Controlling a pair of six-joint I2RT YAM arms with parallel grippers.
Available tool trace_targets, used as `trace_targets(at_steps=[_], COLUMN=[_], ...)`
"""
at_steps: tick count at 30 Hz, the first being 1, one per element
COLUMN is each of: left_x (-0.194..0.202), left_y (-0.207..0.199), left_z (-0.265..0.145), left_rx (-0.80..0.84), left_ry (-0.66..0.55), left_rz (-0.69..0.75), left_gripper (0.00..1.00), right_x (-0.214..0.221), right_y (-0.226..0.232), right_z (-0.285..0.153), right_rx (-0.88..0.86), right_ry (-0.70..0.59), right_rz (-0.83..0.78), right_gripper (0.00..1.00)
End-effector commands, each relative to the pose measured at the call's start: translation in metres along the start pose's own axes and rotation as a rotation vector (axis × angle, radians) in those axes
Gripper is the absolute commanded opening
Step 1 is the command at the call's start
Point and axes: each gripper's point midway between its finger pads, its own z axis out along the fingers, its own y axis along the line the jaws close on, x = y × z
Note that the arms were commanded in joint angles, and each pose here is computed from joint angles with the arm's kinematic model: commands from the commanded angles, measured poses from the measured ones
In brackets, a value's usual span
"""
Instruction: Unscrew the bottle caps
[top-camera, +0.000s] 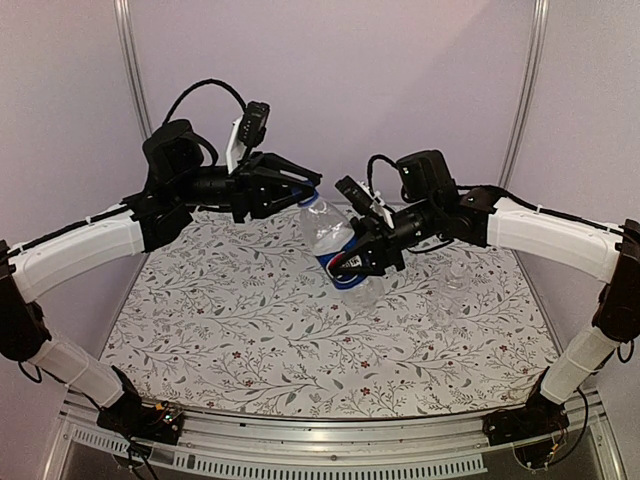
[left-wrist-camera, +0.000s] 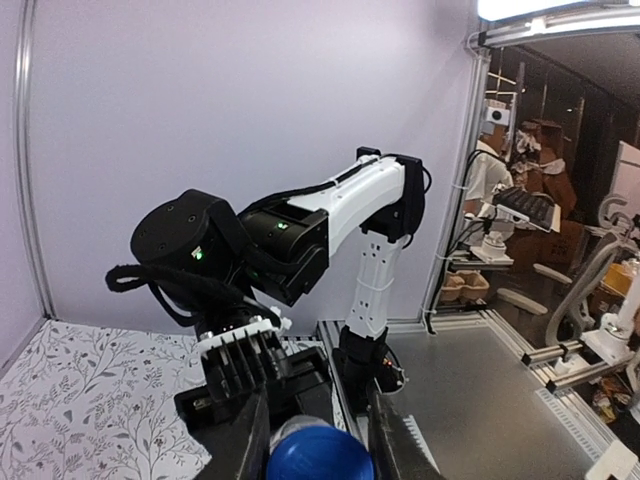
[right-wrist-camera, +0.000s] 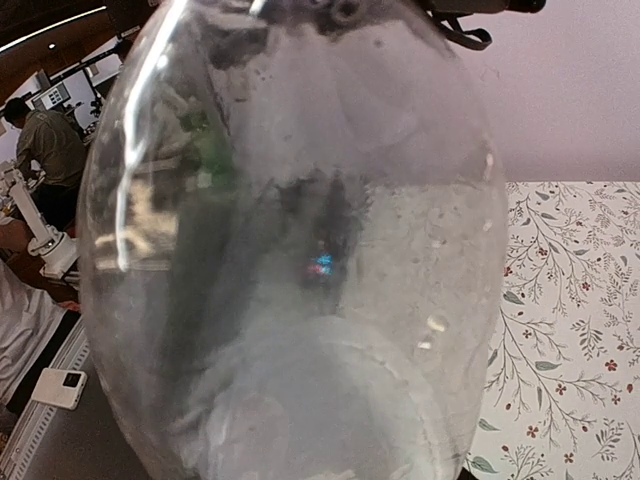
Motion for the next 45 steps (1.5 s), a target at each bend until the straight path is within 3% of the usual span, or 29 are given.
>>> trace_targets(at_steps=[1, 7, 11, 18, 22, 27, 37, 45], left_x=[-0.009, -0.011, -0.004, -0.006, -0.012, -0.022, -0.036, -0.025], left_y=[0.020, 0.066, 0.089, 0.095, 0.091, 0.074, 0.045, 0.002], left_z=[-0.009, -0.041, -0.062, -0.065, -0.062, -0.054, -0.049, -0.030], left_rx=[-0.155, -0.584, -0.867, -0.954, -0.917, -0.792, -0.515, -0.192], left_ry=[-0.034, -0.145, -0.153, -0.134, -0.143, -0.171, -0.139, -0.044], left_rz=[-0.038, -0.184, -0.240, -0.266, -0.234, -0.139, -0.061, 0.026], left_gripper=[0.14, 0.15, 0.19, 0.31, 0.38, 0.58, 0.85, 0.95], right_x=[0.002, 0.002, 0.004, 0.008, 0.006, 0.007, 0.000, -0.009], right_y=[-0.026, -0.069, -0.099, -0.111, -0.102, -0.084, -0.039, -0.004], right_z=[-0.004, -0.020, -0.036, -0.042, -0.037, -0.026, -0.013, -0.007], right_rx=[0.162, 0.434, 0.629, 0.700, 0.638, 0.521, 0.277, 0.073], right_ry=[0.025, 0.052, 0.073, 0.093, 0.087, 0.084, 0.040, 0.001], right_rz=[0.022, 0.063, 0.084, 0.077, 0.065, 0.034, -0.012, -0.036], right_gripper=[0.39, 0.39, 0.38, 0.38, 0.38, 0.38, 0.39, 0.39])
